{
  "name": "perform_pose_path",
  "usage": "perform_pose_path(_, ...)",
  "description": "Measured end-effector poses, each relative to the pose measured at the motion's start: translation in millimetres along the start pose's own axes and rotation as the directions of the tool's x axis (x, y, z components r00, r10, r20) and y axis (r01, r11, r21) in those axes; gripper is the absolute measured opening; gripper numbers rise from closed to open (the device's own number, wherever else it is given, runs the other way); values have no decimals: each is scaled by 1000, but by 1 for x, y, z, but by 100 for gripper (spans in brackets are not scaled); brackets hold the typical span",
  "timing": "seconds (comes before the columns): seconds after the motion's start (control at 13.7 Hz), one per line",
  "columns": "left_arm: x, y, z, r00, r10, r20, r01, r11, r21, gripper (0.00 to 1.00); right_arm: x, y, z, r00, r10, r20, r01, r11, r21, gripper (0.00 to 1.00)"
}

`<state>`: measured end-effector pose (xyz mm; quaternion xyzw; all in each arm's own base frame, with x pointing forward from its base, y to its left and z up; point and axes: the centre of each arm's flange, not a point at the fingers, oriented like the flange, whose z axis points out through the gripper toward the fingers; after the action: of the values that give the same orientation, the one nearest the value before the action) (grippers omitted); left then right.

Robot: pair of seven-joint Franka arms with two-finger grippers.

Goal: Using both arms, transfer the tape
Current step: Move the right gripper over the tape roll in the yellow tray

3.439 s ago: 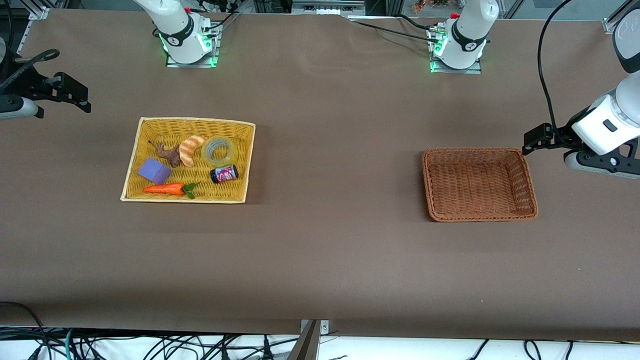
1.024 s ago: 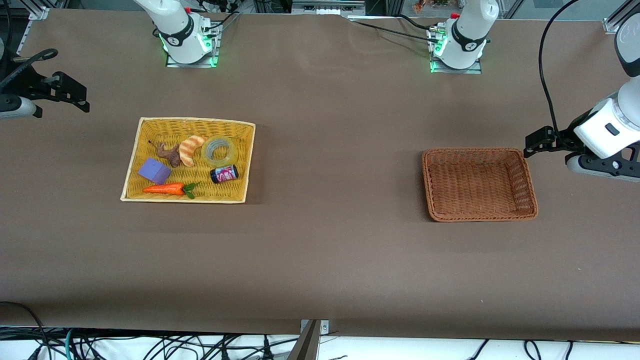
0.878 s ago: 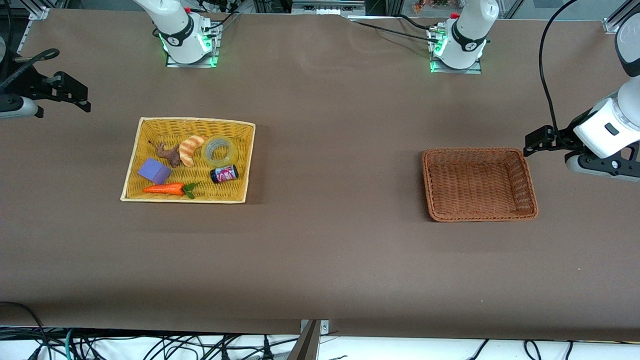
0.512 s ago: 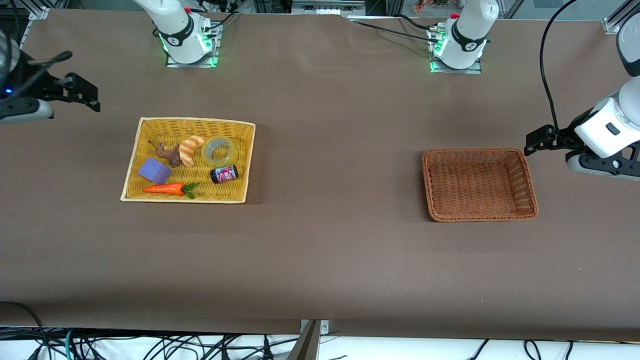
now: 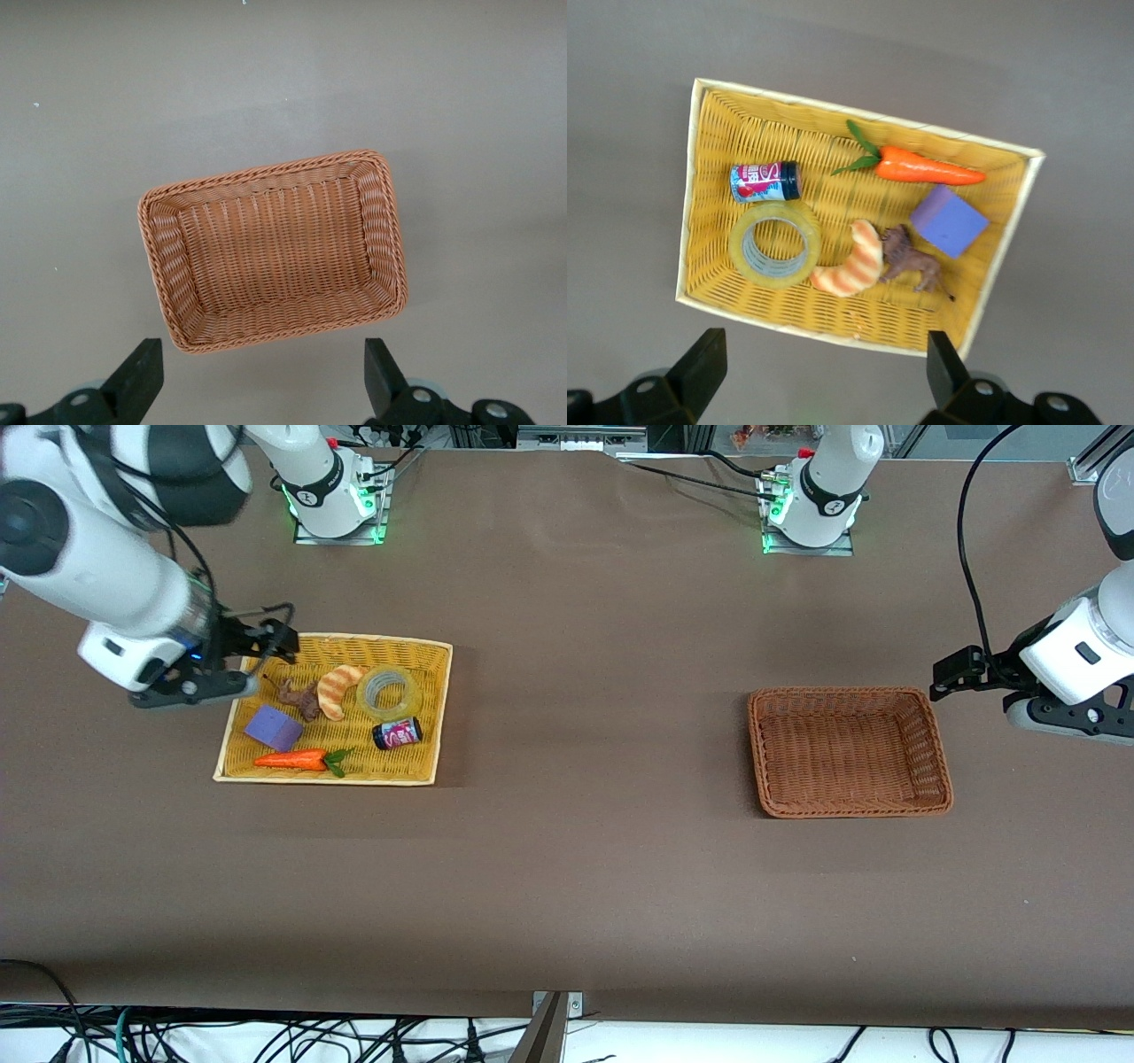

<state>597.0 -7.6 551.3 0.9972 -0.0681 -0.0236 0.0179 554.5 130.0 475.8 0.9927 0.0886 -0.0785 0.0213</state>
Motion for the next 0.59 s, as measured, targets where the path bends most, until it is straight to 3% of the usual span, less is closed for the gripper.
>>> perform_pose_path(0.59,0,0,0,1000,0,4,0,1000,-1,100,-18,-21,161,1000,5,2,-5,1000,4,100)
